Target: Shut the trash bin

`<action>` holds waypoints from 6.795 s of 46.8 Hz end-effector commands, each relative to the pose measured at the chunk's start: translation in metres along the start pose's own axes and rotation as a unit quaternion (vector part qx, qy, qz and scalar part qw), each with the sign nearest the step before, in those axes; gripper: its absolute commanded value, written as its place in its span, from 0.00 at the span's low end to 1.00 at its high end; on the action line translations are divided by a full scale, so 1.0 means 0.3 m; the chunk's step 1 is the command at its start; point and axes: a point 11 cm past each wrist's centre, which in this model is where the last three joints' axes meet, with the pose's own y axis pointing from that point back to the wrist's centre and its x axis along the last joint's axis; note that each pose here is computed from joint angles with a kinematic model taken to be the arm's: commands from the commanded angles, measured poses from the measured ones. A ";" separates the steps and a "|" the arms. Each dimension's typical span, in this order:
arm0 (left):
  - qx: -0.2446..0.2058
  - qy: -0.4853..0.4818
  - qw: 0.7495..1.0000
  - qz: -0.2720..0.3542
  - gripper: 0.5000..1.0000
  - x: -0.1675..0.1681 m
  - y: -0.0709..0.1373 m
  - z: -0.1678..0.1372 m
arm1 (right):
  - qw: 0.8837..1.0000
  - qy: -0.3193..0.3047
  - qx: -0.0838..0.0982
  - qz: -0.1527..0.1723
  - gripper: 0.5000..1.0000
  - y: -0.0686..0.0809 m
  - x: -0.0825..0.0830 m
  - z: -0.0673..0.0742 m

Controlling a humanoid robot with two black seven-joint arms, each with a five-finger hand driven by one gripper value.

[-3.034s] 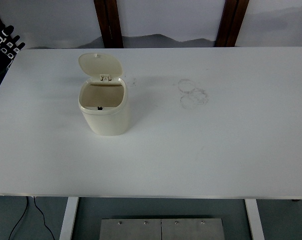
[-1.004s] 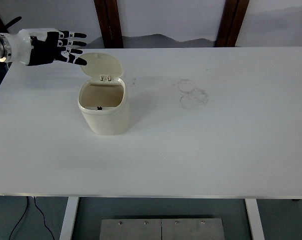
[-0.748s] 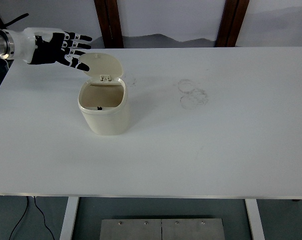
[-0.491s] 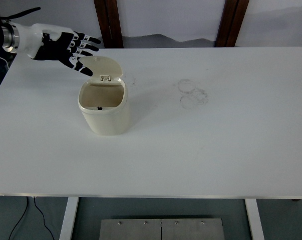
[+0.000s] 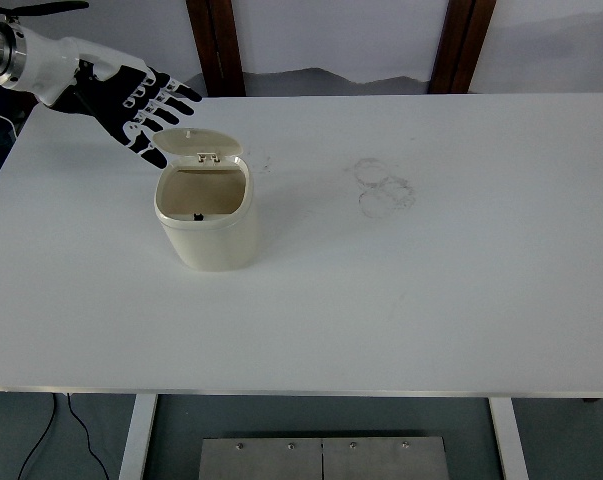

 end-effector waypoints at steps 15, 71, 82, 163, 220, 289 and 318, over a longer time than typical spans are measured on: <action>0.009 -0.027 0.999 -0.024 1.00 -0.041 -0.054 0.035 | 1.000 0.000 0.000 0.000 0.99 0.000 -0.001 0.000; 0.050 -0.089 0.993 -0.064 1.00 -0.115 -0.117 0.049 | 1.000 0.000 0.000 0.000 0.99 0.000 0.000 -0.005; 0.061 -0.096 0.991 -0.073 1.00 -0.136 -0.107 0.038 | 1.000 0.001 0.002 0.001 0.99 0.000 0.003 -0.010; 0.087 -0.075 0.988 -0.100 1.00 -0.182 -0.138 -0.067 | 1.000 0.001 0.004 0.001 0.99 0.001 0.005 -0.019; 0.086 -0.071 0.989 -0.096 1.00 -0.174 -0.131 -0.072 | 1.000 0.001 0.004 0.001 0.99 0.001 0.005 -0.019; -0.297 0.085 0.947 0.085 1.00 0.241 0.148 0.394 | 1.000 0.000 0.004 0.001 0.99 0.001 0.004 -0.014; -0.400 0.306 0.849 0.160 1.00 0.427 0.216 0.031 | 1.000 -0.001 0.003 0.000 0.99 0.000 0.001 -0.009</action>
